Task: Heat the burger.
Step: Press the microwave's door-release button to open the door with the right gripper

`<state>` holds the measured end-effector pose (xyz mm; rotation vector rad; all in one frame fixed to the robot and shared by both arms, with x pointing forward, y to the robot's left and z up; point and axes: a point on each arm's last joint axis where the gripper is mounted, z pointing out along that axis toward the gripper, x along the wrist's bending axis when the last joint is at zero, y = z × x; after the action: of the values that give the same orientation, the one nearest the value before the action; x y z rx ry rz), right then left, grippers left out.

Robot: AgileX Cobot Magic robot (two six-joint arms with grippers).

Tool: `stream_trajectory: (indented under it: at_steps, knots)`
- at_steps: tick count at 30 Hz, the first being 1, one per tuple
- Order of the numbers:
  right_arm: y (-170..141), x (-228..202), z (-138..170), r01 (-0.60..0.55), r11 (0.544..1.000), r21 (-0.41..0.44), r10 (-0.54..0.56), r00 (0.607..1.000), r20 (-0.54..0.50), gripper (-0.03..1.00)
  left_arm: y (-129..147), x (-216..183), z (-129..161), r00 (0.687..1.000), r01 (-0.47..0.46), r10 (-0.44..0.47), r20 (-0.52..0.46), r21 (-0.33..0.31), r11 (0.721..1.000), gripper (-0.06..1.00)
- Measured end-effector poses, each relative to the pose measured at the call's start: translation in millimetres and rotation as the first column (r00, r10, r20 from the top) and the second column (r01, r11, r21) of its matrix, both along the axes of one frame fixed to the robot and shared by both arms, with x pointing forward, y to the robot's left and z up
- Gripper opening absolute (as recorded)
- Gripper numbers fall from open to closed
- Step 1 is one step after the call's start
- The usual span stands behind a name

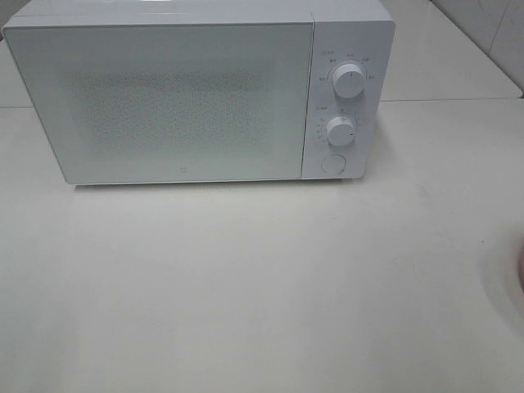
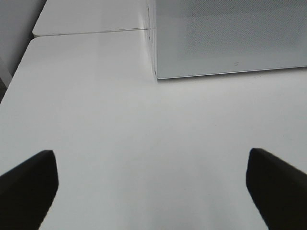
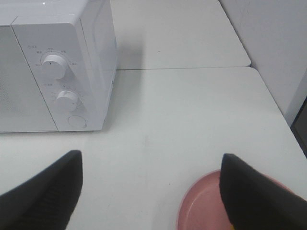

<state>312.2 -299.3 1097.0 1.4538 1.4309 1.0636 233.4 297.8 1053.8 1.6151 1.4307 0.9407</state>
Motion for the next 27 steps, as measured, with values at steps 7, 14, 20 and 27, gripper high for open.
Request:
stream_trajectory:
  at_steps: [7, 14, 20, 27]
  knots:
    - [4, 26, 1, -0.020, 1.000, -0.011, 0.021, 1.000, 0.009, 0.76, 0, 0, 0, 1.000, 0.000, 0.000, 0.000, 0.000, 1.000, 0.99]
    - [9, 51, -1, -0.043, 0.999, -0.012, 0.043, 0.999, 0.017, 0.76, 0, 0, 0, 1.000, 0.000, 0.000, 0.000, 0.000, 1.000, 0.99]
    - [13, 70, -4, -0.061, 0.998, -0.015, 0.061, 0.998, 0.031, 0.76, 0, 0, 0, 1.000, 0.000, 0.000, 0.000, 0.000, 1.000, 0.99]
    - [18, 95, -11, -0.091, 0.995, -0.050, 0.094, 0.995, 0.044, 0.76, 0, 0, 0, 1.000, 0.000, 0.000, 0.000, 0.000, 1.000, 0.99]
